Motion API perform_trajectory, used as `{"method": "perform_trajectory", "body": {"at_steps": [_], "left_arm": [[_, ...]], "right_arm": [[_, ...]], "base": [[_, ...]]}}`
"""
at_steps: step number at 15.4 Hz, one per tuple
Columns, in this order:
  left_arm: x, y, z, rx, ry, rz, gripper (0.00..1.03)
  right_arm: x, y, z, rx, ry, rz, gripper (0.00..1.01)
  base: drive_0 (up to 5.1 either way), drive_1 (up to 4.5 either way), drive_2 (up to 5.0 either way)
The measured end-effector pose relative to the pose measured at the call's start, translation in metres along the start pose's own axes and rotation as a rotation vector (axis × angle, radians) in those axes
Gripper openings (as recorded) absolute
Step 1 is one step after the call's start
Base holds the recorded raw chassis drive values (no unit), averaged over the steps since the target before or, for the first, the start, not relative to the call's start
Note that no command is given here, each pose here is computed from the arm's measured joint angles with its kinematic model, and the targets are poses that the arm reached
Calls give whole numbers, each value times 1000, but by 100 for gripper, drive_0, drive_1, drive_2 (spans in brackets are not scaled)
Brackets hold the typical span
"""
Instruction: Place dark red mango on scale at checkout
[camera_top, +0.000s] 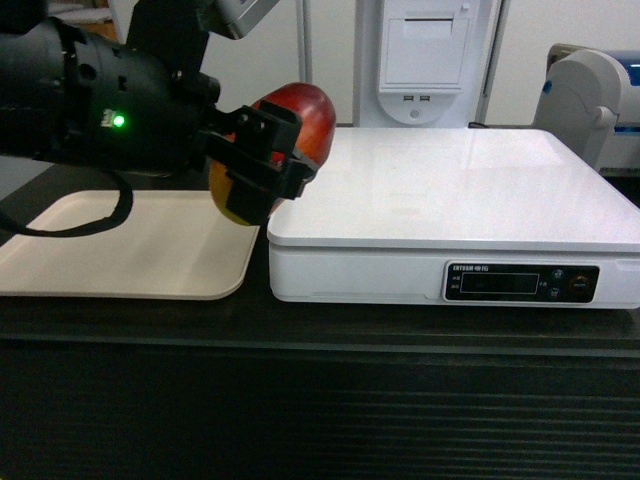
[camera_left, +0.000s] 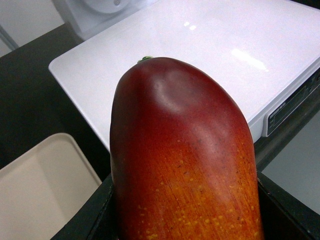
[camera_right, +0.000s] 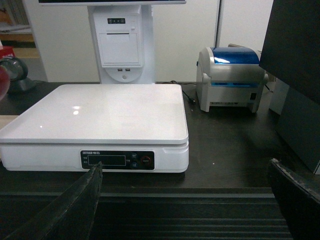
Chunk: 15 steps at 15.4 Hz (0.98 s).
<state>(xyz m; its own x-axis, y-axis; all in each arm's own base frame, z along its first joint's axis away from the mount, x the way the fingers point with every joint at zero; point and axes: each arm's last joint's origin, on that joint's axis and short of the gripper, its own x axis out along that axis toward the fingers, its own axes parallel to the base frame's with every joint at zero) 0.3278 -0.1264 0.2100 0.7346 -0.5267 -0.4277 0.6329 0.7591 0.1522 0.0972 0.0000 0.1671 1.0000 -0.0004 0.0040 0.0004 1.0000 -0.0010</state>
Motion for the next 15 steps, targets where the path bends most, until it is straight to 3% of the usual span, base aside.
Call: {"method": "perform_trajectory", "body": {"at_steps": [1,3,15], "left_arm": [[14,-12,12,29,-8,-40,64],[28,-22,22,53,-4,-72,64],[59,-31,37,85,18,-98,63]], "right_arm": [[0,0,0,0,0,0,98],[0,0,0,0,0,0,98],[0,0,0,0,0,0,98]], "base": [[0,0,0],[0,0,0],[0,0,0]]}}
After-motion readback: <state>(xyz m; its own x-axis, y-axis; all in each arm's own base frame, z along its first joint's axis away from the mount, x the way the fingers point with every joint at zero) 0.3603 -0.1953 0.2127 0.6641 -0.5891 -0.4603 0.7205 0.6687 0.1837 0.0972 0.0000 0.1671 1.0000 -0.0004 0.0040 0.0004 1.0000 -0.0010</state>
